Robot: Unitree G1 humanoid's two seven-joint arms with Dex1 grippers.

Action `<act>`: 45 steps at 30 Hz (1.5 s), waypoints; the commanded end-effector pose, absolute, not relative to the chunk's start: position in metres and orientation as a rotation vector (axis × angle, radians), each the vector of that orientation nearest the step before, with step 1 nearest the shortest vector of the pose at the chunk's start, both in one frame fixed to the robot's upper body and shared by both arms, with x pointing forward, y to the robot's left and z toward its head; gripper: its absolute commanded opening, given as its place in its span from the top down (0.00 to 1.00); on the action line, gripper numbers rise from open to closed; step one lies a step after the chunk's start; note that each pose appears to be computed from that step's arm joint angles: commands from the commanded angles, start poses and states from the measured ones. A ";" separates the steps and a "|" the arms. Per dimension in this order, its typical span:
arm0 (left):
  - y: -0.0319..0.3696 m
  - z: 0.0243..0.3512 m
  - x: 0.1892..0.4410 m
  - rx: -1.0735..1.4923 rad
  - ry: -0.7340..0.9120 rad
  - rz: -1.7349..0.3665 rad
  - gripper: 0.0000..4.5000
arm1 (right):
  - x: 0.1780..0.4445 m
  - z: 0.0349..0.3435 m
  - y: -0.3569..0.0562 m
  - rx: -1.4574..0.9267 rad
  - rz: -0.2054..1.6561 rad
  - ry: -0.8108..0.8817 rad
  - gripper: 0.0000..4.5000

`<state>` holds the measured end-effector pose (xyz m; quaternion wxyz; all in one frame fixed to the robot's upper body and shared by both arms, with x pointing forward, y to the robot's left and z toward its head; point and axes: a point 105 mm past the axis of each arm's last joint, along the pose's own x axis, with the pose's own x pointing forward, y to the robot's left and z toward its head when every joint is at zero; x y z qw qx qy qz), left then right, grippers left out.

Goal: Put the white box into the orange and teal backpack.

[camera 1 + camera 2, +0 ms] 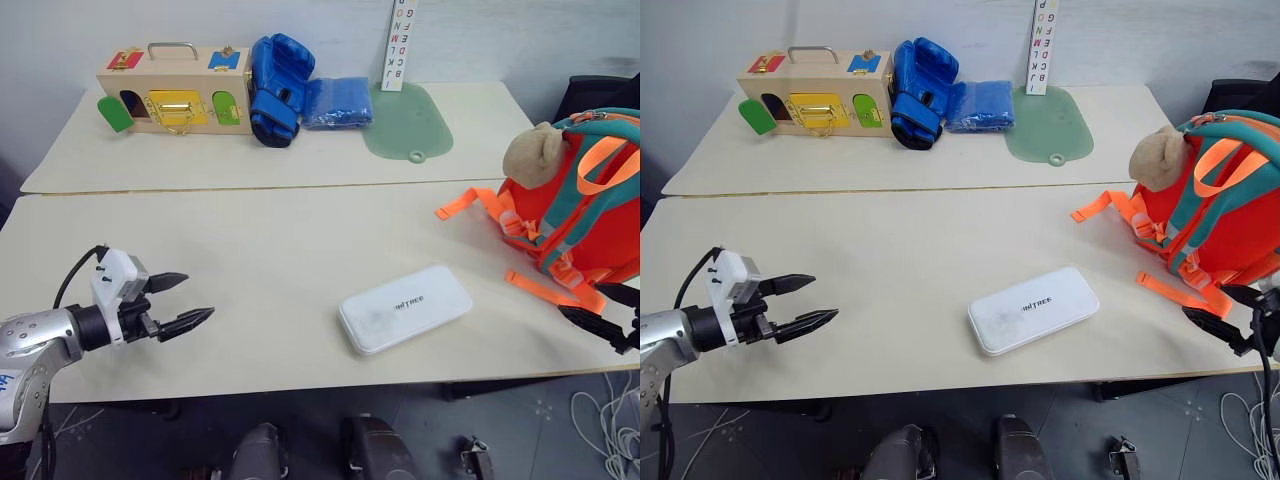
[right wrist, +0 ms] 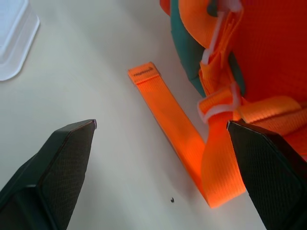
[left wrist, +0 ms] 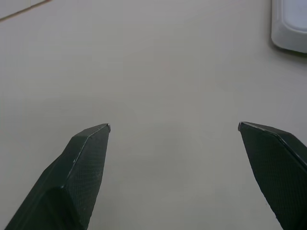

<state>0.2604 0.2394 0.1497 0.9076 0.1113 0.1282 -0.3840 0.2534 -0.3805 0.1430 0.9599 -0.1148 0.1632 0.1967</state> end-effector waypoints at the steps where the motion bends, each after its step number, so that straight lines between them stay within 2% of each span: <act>1: 0.228 0.155 0.257 0.241 0.242 -0.832 0.00 | 0.253 0.153 -0.373 -0.287 0.425 0.299 0.01; 11: 0.179 0.149 0.264 0.231 0.232 -1.039 0.00 | 0.252 0.145 -0.359 -0.285 0.465 0.326 0.01; 16: 0.150 0.142 0.270 0.224 0.226 -1.157 0.00 | 0.263 0.145 -0.336 -0.287 0.544 0.304 0.01; 20: 0.118 0.139 0.276 0.211 0.216 -1.298 0.19 | 0.281 0.145 -0.324 -0.315 0.573 0.300 0.27; 25: 0.085 0.131 0.280 0.224 0.219 -1.421 0.54 | 0.298 0.141 -0.314 -0.349 0.608 0.317 0.66; 29: 0.067 0.117 0.281 0.255 0.285 -1.471 0.81 | 0.306 0.134 -0.300 -0.371 0.657 0.333 0.96; 40: 0.025 0.108 0.283 0.248 0.287 -1.529 0.81 | 0.303 0.124 -0.268 -0.363 0.747 0.331 0.96; 45: 0.024 0.107 0.311 0.257 0.257 -1.401 0.81 | 0.287 0.123 -0.248 -0.330 0.833 0.343 0.96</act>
